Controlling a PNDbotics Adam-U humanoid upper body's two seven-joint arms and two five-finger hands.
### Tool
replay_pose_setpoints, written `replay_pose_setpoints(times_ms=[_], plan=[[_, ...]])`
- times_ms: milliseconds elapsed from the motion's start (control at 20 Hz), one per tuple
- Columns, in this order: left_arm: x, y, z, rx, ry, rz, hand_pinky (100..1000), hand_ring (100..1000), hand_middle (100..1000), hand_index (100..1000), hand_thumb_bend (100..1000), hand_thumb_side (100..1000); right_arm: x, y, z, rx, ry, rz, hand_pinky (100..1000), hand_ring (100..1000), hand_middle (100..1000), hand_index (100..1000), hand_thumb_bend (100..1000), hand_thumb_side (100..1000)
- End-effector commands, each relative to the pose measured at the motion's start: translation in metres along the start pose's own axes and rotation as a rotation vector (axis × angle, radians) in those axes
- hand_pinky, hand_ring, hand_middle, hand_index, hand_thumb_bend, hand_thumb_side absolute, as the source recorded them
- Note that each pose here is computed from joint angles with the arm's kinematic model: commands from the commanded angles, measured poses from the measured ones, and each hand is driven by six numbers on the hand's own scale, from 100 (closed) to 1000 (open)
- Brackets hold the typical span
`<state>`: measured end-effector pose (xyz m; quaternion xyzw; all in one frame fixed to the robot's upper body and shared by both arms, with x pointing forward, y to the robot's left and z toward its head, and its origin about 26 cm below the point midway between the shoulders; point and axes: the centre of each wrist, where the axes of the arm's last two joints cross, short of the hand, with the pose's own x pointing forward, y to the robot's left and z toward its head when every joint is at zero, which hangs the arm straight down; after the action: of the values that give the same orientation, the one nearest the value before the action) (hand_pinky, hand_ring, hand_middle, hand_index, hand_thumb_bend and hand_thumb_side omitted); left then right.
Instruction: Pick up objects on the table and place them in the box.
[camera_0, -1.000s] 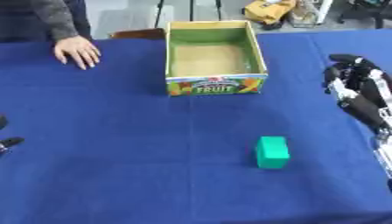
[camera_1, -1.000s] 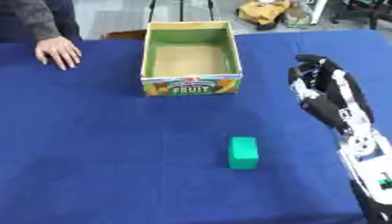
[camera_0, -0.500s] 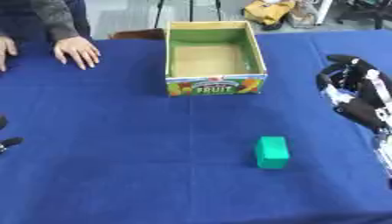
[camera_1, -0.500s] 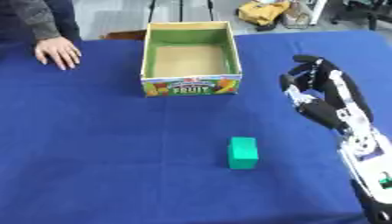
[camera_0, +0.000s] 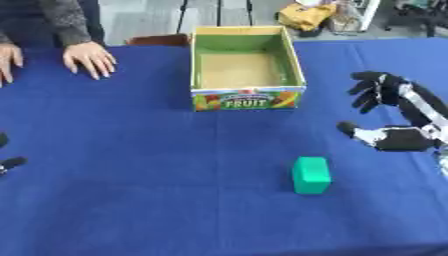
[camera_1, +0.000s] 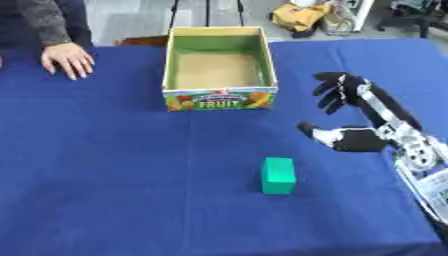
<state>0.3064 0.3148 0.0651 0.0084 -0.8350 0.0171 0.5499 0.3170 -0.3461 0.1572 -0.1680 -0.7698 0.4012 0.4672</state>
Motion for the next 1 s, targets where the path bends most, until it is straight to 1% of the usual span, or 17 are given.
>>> replay_pose_setpoints(times_ms=[50, 500, 550, 600, 900, 1000], plan=[[0.005, 0.005, -0.003, -0.011, -0.012, -0.025, 670, 892, 763, 749, 577, 717, 0.007, -0.016, -0.003, 0.082, -0.024, 0.062, 568, 636, 679, 893, 495, 259], [0.005, 0.006, -0.002, -0.012, -0.009, -0.029, 670, 892, 762, 749, 579, 717, 0.008, -0.021, -0.01, 0.274, -0.031, 0.076, 581, 661, 695, 896, 502, 265], [0.005, 0.006, -0.002, -0.012, -0.01, -0.029, 670, 892, 762, 749, 576, 717, 0.008, -0.021, -0.011, 0.286, -0.029, 0.076, 583, 664, 699, 896, 518, 247], [0.005, 0.006, -0.002, -0.012, -0.01, -0.03, 670, 892, 762, 749, 579, 717, 0.007, -0.021, -0.011, 0.298, -0.027, 0.077, 584, 666, 700, 896, 506, 268], [0.005, 0.006, -0.002, -0.013, -0.009, -0.031, 670, 891, 762, 749, 578, 717, 0.004, -0.018, -0.013, 0.36, -0.013, 0.096, 591, 680, 711, 898, 504, 285], [0.005, 0.006, -0.003, -0.013, -0.009, -0.031, 670, 891, 762, 749, 577, 718, 0.004, -0.016, -0.015, 0.386, -0.014, 0.118, 595, 686, 716, 899, 509, 285]])
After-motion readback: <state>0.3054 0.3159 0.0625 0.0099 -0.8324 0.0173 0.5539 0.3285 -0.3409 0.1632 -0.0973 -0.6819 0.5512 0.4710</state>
